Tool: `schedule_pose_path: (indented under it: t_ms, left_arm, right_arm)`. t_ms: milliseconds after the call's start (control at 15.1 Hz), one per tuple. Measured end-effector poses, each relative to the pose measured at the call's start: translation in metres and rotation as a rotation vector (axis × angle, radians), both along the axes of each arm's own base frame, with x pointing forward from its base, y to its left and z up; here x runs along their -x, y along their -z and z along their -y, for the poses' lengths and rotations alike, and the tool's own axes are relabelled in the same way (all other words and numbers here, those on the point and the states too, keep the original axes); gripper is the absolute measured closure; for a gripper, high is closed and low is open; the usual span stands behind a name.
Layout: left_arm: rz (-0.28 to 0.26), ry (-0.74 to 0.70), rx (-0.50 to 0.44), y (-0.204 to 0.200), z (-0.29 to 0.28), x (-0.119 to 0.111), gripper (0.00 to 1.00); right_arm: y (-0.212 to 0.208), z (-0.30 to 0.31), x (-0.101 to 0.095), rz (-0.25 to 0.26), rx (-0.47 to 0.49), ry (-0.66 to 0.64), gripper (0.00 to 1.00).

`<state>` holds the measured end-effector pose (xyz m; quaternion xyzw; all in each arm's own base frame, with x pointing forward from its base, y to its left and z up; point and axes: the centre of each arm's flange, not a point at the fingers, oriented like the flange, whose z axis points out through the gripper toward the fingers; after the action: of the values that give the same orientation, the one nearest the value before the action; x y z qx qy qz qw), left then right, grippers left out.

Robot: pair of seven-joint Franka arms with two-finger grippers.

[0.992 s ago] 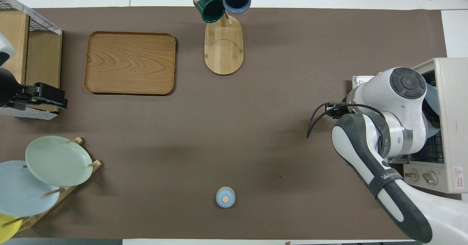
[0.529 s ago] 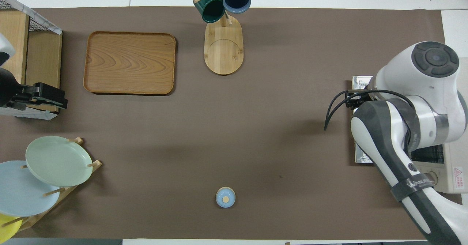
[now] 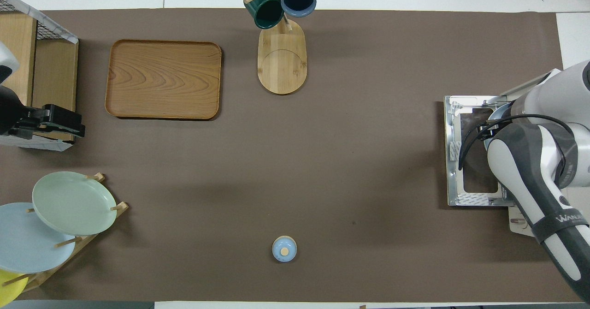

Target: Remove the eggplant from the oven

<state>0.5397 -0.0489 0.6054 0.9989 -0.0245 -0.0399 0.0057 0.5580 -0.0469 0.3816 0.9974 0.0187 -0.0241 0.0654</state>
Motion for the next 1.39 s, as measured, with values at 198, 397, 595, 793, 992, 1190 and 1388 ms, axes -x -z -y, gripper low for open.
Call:
schedule_pose_path:
  t_ms: [198,397,595,793,992,1190,1388]
  left_arm:
    - [0.0,0.0,0.0,0.0,0.0,0.0,0.0]
    - [0.0,0.0,0.0,0.0,0.0,0.0,0.0]
    - [0.0,0.0,0.0,0.0,0.0,0.0,0.0]
    - [0.0,0.0,0.0,0.0,0.0,0.0,0.0]
    - [0.0,0.0,0.0,0.0,0.0,0.0,0.0]
    - [0.0,0.0,0.0,0.0,0.0,0.0,0.0]
    - [0.0,0.0,0.0,0.0,0.0,0.0,0.0]
  right_arm:
    - [0.015,-0.003,0.008,0.016,-0.005,-0.01,0.56]
    - [0.016,-0.003,0.014,0.019,-0.009,-0.015,0.58]
    - [0.017,-0.004,0.019,0.007,-0.013,-0.077,0.93]
    - [0.008,-0.007,0.021,0.01,-0.013,-0.097,0.97]
    - [-0.01,-0.038,0.015,-0.031,-0.009,-0.143,0.97]
    - [-0.047,-0.126,0.005,-0.039,0.023,-0.168,0.97]
    - [-0.059,-0.23,0.018,0.011,0.041,-0.169,0.97]
